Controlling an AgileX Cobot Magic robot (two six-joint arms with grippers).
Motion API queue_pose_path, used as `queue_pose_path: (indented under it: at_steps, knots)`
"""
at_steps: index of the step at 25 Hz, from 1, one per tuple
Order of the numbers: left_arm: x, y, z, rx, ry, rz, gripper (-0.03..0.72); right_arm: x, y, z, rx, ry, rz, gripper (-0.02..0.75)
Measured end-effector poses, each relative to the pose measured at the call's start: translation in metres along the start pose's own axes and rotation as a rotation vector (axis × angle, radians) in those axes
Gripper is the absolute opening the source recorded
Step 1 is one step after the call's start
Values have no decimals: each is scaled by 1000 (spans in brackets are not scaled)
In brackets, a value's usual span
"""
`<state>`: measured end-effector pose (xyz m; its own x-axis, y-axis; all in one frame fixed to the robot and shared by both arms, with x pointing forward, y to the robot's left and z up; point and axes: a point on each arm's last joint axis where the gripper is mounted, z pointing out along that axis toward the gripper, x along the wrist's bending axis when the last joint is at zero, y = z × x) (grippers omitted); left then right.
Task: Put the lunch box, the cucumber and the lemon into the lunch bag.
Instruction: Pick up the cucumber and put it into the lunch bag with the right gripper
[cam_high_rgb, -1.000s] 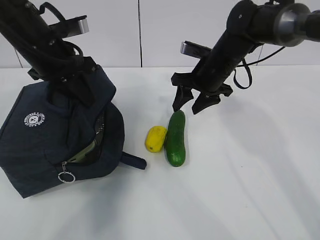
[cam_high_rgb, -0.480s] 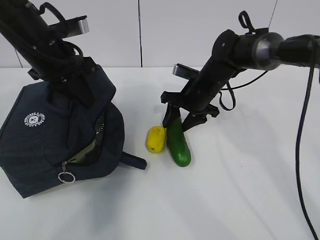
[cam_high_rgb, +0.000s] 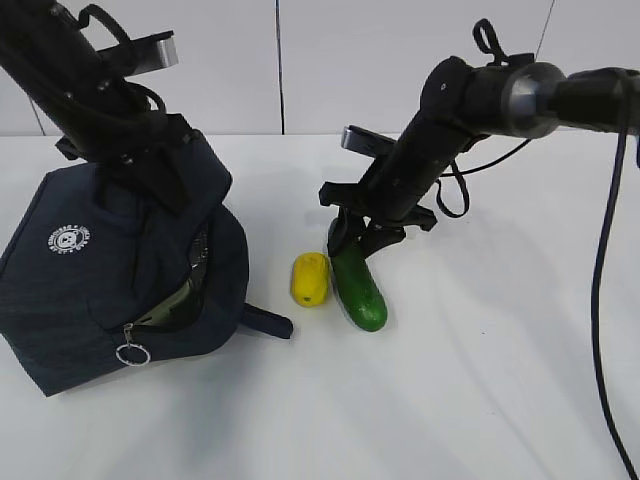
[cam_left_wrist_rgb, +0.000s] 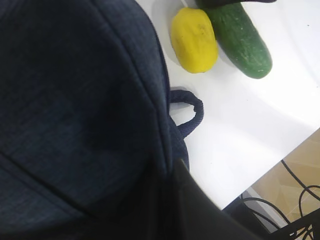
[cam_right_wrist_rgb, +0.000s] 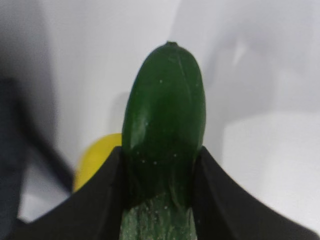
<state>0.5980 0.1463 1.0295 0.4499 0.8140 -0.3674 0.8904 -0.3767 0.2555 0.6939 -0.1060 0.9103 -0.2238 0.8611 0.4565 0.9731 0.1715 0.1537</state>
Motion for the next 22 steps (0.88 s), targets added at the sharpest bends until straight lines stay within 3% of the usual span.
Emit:
queue_pose_path:
  at_steps: [1, 2, 8, 17, 22]
  knots:
    - [0, 0, 0, 0, 0, 0, 5, 4, 1, -6, -11, 23, -18, 273]
    - [14, 0, -6, -13, 12, -33, 5, 9, 3, -13, -27, 57, -32, 273]
    - [0, 0, -3, -11, 7, 3, 5, 37, 4, -38, -60, 289, -111, 273]
    - [-2, 2, -6, -43, -2, -2, 5, 50, -1, -38, -30, 393, -155, 273]
    - [-2, 2, -6, -45, -6, -4, 5, 59, -8, -9, 34, 455, -162, 272]
